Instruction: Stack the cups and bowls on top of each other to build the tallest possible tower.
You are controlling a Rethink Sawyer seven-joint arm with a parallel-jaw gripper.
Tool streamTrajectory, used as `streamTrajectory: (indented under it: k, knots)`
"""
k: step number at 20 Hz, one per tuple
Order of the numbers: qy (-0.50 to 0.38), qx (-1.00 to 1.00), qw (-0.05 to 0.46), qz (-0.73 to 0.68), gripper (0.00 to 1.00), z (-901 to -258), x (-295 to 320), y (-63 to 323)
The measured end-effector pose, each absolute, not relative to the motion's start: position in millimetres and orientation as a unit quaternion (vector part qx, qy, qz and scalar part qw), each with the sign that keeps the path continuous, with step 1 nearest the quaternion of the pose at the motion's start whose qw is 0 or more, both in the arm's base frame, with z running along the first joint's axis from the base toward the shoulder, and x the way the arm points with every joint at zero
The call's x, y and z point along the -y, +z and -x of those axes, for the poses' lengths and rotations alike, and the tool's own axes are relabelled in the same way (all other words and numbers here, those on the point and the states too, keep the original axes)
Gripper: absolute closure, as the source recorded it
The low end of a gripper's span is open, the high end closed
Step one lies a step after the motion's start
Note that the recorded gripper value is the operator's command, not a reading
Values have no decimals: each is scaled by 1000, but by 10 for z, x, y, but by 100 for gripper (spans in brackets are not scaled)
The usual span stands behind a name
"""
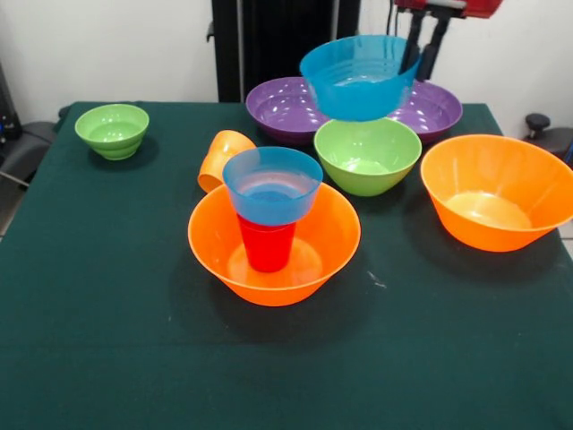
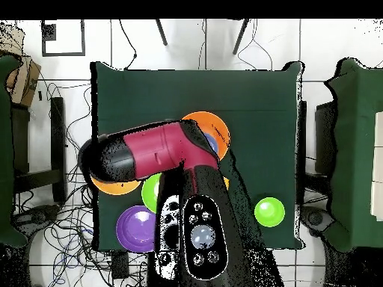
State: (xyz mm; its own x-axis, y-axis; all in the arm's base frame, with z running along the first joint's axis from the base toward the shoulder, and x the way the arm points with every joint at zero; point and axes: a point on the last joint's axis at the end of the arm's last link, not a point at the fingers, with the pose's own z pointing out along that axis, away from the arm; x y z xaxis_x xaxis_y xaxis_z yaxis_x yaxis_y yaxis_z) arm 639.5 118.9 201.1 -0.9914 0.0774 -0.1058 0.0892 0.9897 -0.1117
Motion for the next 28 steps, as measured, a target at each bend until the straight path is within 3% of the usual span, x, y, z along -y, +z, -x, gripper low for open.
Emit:
streamTrajectory:
  k: [7,28]
  knots:
    - [-75,-994,42,-67,100,-6368,-816,1941]
    - [-96,-990,64,-84,100,-6535,-556,2073]
